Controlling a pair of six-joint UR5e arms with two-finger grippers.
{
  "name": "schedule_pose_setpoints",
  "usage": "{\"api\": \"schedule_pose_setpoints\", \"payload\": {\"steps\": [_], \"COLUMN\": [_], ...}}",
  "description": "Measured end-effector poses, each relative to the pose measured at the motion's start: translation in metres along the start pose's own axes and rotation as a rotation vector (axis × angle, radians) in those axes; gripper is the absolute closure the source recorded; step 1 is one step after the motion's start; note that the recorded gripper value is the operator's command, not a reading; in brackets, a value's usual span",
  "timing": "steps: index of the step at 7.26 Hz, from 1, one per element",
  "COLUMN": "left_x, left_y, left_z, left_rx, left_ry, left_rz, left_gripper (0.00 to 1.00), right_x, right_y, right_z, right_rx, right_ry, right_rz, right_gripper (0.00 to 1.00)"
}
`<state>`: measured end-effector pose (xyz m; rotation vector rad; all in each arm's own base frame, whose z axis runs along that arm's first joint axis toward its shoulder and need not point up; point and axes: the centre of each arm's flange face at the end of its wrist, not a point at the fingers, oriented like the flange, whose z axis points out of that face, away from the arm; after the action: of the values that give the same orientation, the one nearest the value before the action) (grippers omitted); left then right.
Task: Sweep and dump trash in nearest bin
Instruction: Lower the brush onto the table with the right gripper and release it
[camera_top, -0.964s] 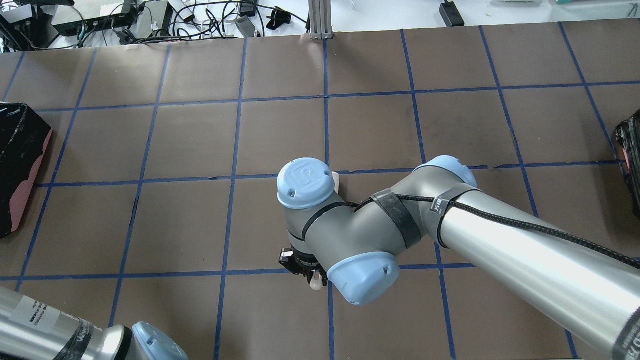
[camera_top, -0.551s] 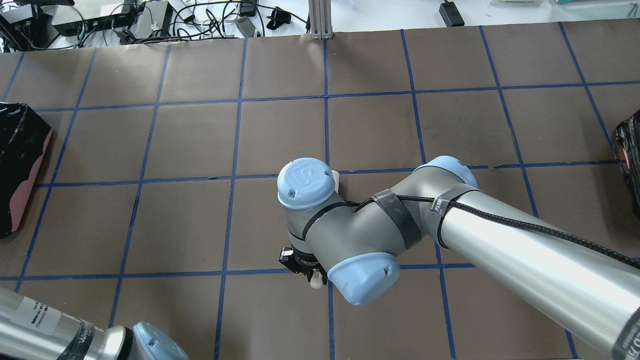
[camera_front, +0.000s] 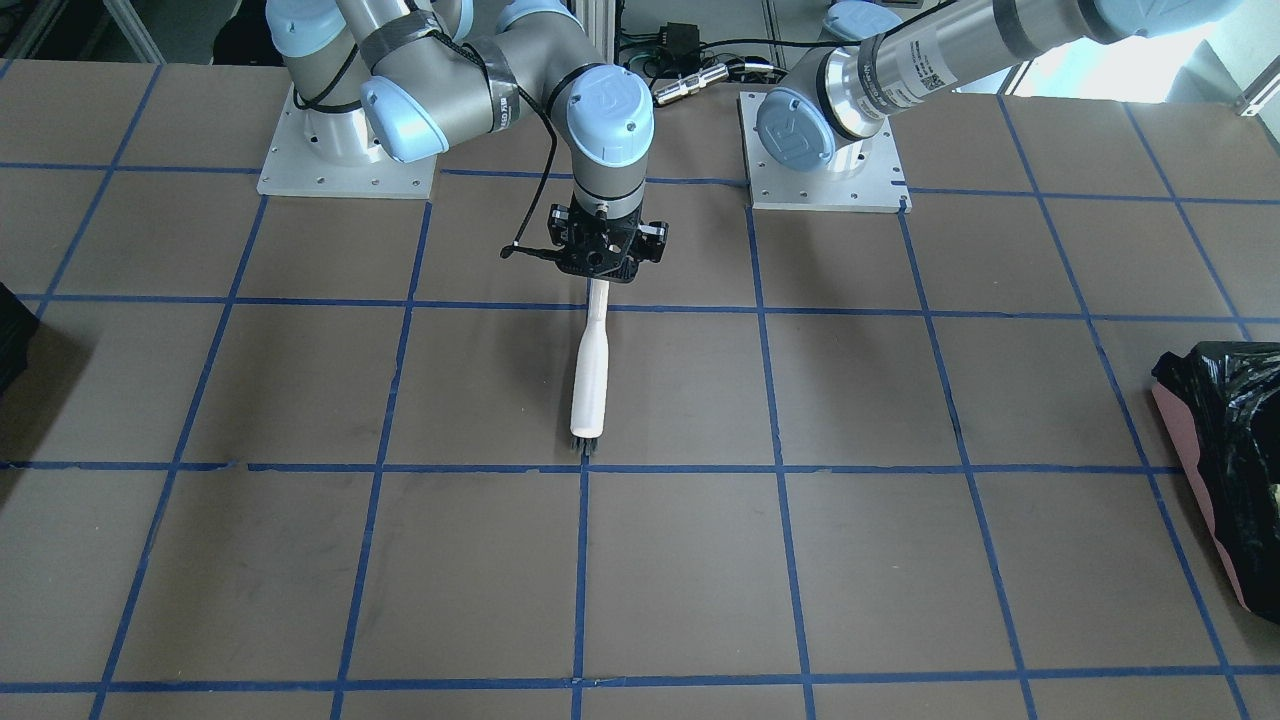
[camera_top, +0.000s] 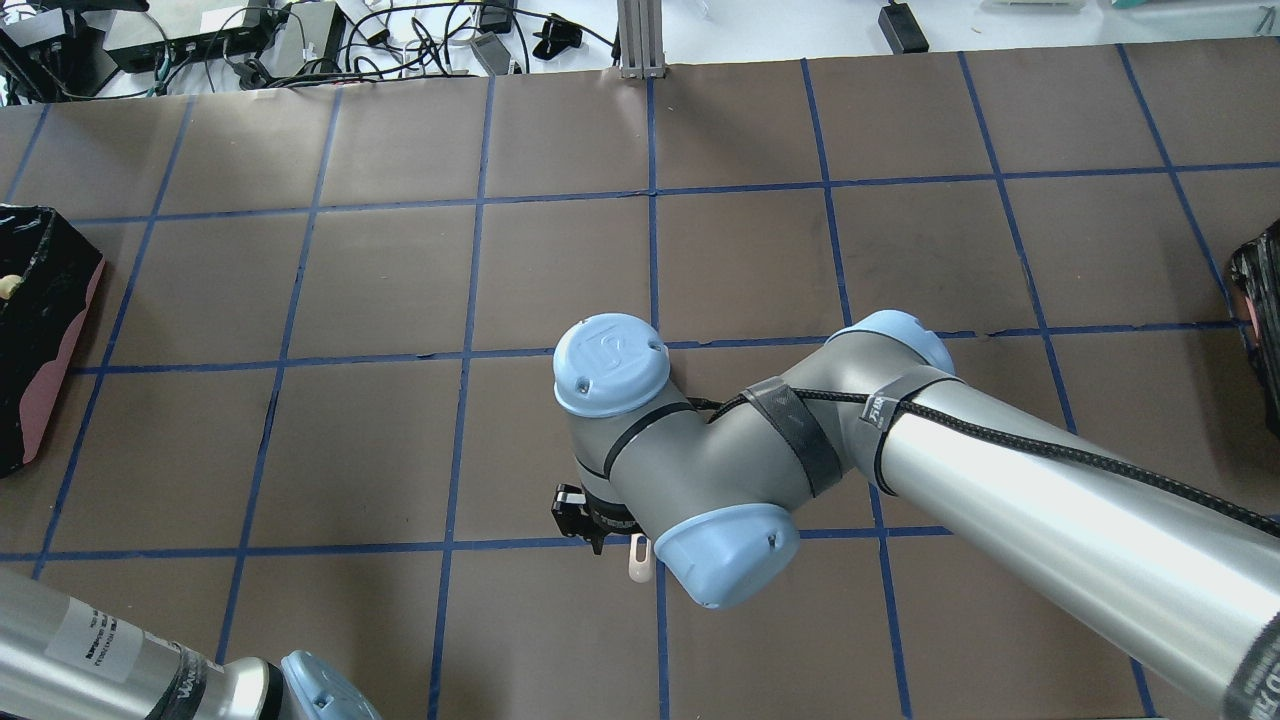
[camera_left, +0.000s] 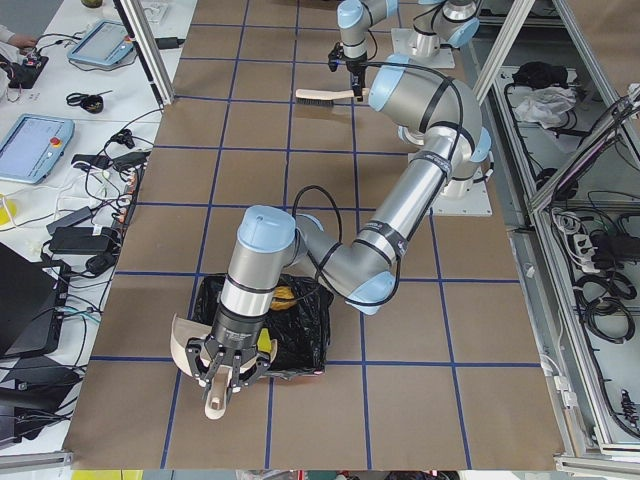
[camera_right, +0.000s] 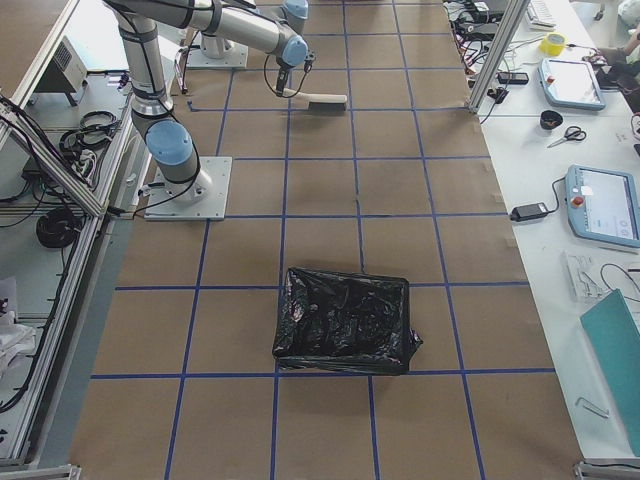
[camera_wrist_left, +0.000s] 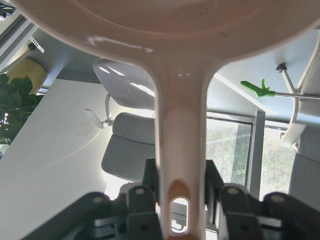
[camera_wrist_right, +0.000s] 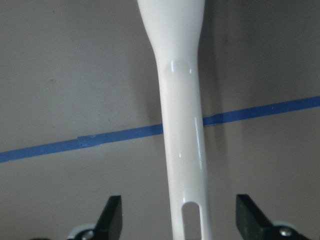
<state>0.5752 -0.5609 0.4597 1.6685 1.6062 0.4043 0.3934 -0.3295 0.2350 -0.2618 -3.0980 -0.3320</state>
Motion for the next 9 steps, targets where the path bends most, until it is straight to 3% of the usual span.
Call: {"api": "schedule_pose_setpoints", "payload": {"steps": [2,5,7,9], "left_x": [0.001,-0.005,-0.028,-0.052], "left_y": [-0.009,-0.008,-0.018,-0.039], "left_z": [-0.006,-0.025,-0.049,-0.066], "left_rx": [-0.074,-0.102,-0.048,0.085], "left_ry": [-0.031,-0.058,-0.094,-0.139], "left_rz": [0.068,0.094,0.116,0.066], "left_gripper": [1.0,1.0,1.0,1.0], "right_x": [0.0,0.01,0.035,0.08], "right_y": [-0.013,-0.026,-0.029,-0.049], "right_z": [-0.022,-0.11,-0.177,-0.238], "right_rx": [0.059,0.174,0.203,0.232], "right_ry": [0.006,-0.014,-0.03,-0.04], "right_rz": [-0.017,-0.109,-0.132,-0.164], "right_gripper": [0.0,0.0,0.0,0.0]}}
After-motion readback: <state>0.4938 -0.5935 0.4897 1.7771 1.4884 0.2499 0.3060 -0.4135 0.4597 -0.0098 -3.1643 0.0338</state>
